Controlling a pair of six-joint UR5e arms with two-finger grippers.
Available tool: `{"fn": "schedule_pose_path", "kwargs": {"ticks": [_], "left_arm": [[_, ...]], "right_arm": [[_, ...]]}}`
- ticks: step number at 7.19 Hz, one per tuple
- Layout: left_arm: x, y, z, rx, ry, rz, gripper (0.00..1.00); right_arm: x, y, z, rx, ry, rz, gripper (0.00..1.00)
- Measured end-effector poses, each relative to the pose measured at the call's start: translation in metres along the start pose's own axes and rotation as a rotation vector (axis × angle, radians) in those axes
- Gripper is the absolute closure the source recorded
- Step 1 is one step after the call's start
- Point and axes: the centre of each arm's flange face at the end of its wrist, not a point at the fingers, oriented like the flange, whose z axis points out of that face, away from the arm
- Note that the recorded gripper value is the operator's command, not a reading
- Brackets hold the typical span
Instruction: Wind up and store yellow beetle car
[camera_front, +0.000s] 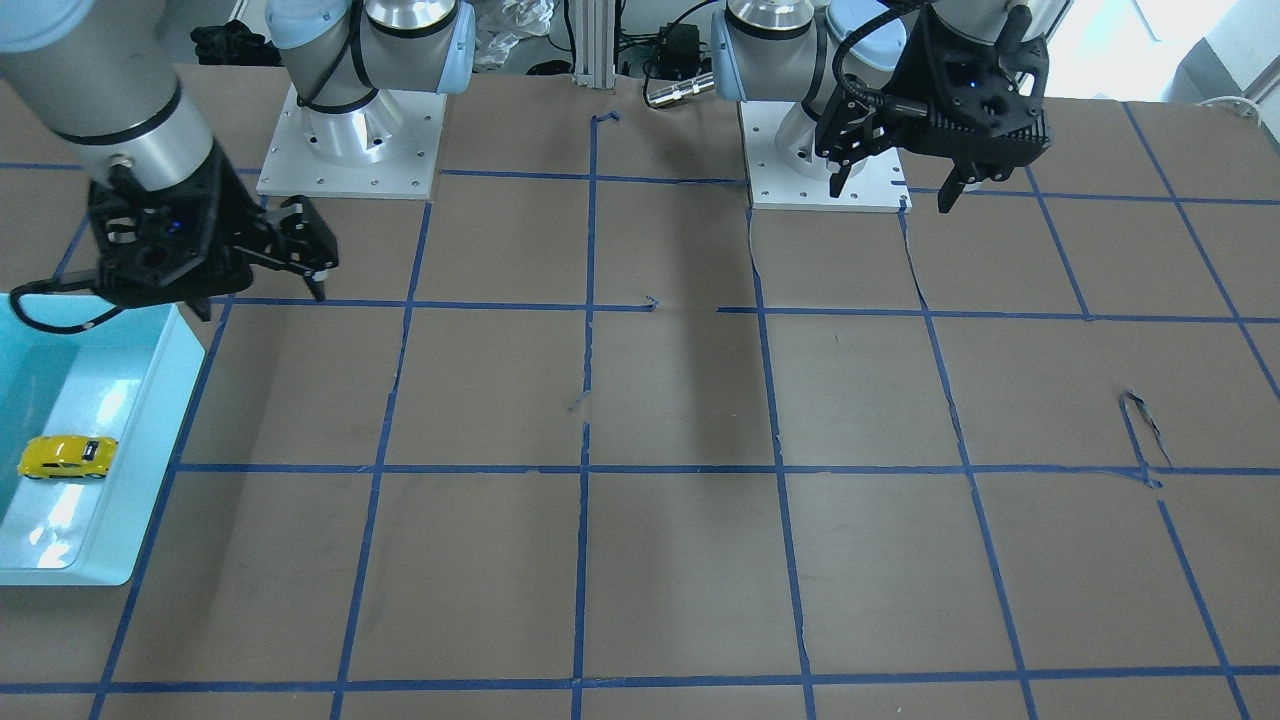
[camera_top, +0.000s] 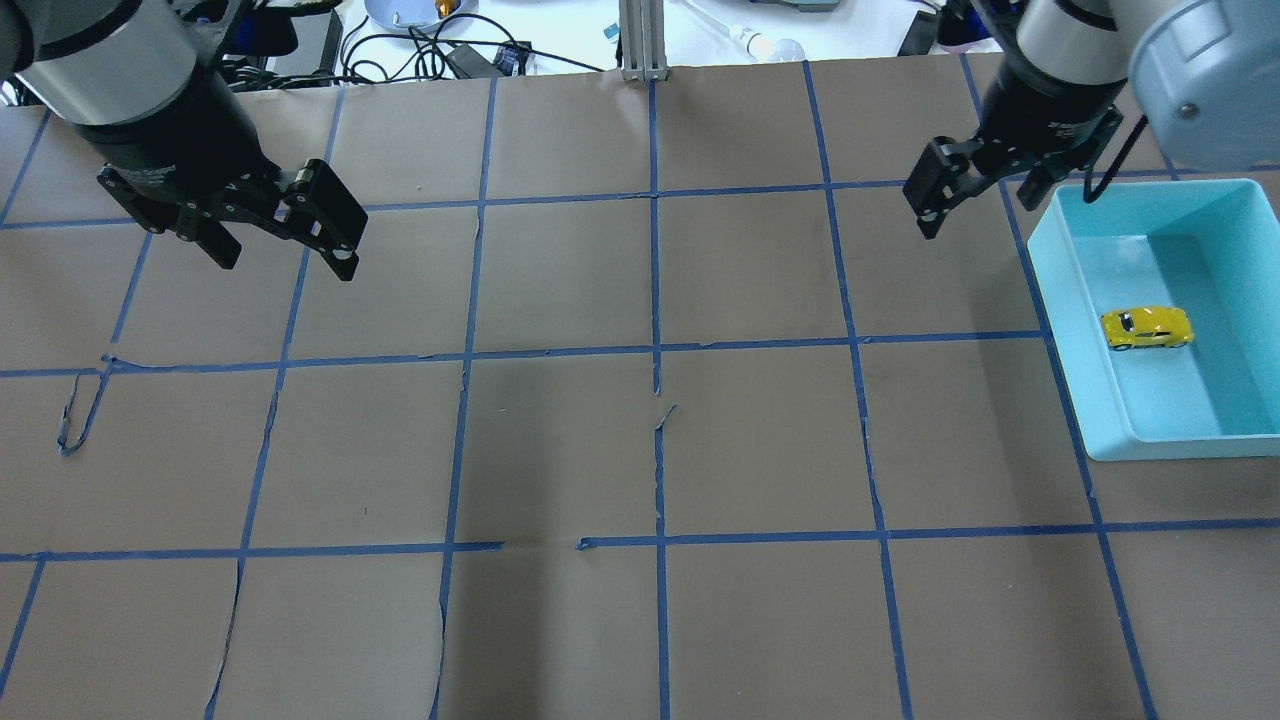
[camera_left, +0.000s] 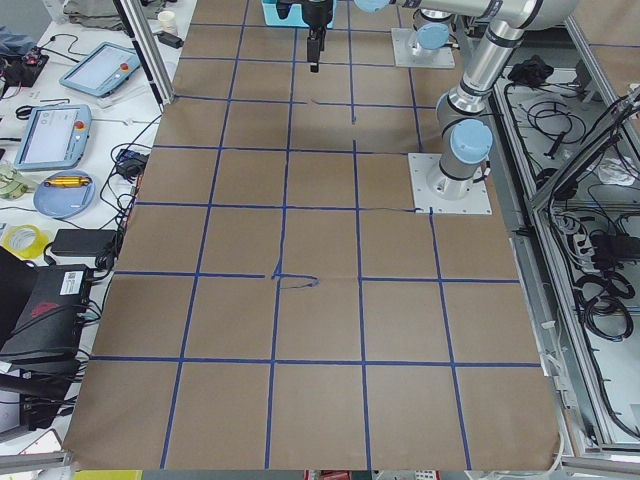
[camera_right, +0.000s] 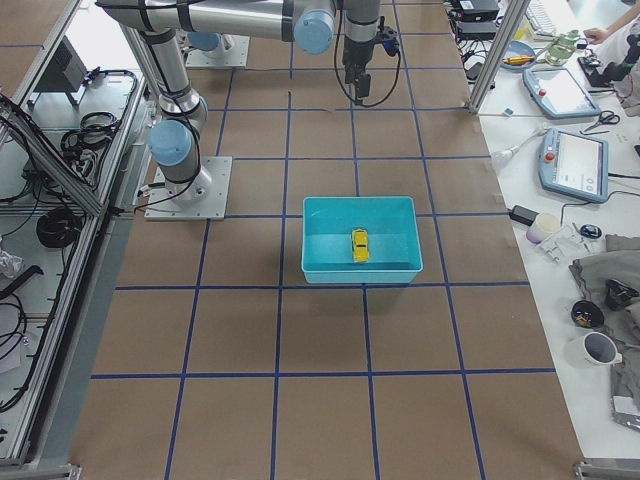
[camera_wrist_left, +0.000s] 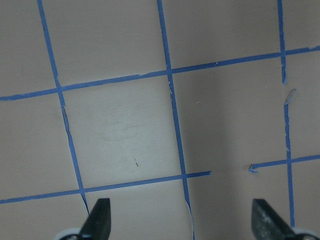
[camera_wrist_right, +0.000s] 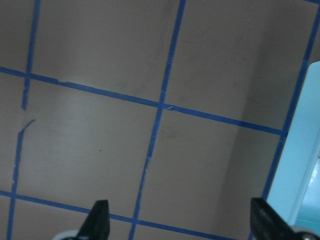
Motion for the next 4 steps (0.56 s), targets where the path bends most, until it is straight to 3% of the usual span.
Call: {"fn": "schedule_pose_path", "kwargs": {"ticks": [2,4], "left_arm": [[0.0,0.0,0.0,0.0,0.001,0.0,0.0],[-0.001,0.0,0.0,0.0,0.0,-0.001,0.0]], "right_arm": [[-0.043,0.001,-0.007,0.042,-0.042,0.075,0.0],[-0.026,0.006,-0.012,0.03,-0.036,0.191,0.0]]}}
